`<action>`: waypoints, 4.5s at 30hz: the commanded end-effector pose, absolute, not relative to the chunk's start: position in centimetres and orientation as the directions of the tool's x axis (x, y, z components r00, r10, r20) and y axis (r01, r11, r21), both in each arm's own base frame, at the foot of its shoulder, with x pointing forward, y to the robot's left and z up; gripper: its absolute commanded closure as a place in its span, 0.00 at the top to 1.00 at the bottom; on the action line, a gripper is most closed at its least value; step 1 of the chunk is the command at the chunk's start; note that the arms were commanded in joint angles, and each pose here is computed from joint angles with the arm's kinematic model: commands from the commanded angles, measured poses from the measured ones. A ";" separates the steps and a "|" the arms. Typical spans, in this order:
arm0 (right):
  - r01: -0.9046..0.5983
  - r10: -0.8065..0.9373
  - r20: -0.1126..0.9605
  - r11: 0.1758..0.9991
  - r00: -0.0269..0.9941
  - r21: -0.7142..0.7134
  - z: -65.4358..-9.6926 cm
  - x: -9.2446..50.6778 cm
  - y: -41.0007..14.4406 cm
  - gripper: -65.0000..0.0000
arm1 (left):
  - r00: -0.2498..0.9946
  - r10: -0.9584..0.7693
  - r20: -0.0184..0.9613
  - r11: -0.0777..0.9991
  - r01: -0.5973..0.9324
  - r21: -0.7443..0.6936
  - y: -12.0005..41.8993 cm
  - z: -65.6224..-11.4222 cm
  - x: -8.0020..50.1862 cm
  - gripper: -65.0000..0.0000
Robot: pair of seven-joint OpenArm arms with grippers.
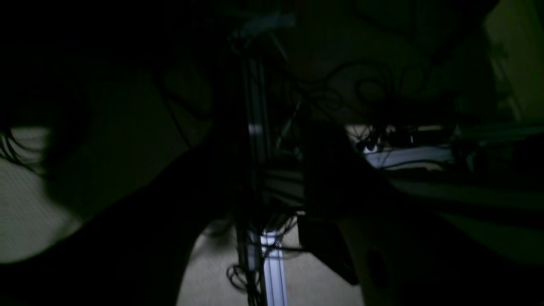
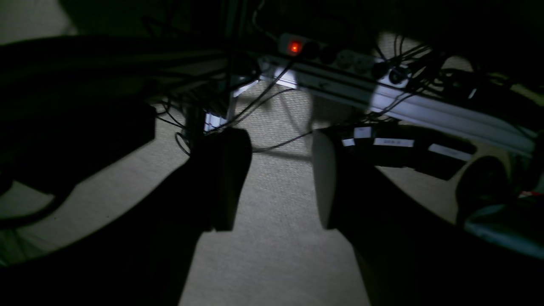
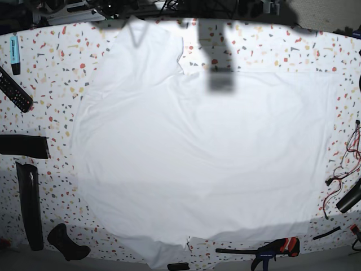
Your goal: Fold the T-shirt properly
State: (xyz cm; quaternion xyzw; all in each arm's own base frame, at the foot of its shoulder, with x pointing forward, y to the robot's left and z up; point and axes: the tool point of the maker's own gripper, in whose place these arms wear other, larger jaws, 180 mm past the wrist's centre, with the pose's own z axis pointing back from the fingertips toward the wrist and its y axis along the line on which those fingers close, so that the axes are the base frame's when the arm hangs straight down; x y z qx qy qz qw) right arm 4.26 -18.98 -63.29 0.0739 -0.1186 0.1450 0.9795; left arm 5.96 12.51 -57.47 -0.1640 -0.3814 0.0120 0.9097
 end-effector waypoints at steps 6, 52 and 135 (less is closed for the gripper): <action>-0.362 0.320 0.254 0.921 0.913 0.141 -61.6 0.8 -20.2 0.43 | 0.706 0.119 0.698 0.946 0.134 -0.296 13.3 -55.6 3.1 0.38; -0.595 0.275 0.811 0.796 0.516 0.108 -26.8 13.1 -15.9 0.43 | 0.131 -0.209 0.969 0.906 0.398 0.142 16.7 -27.5 11.2 0.38; -0.956 0.959 0.283 0.100 0.018 -0.276 -40.0 8.9 -11.3 0.00 | 0.120 -0.960 0.251 0.268 0.648 0.713 25.9 -41.3 20.6 0.00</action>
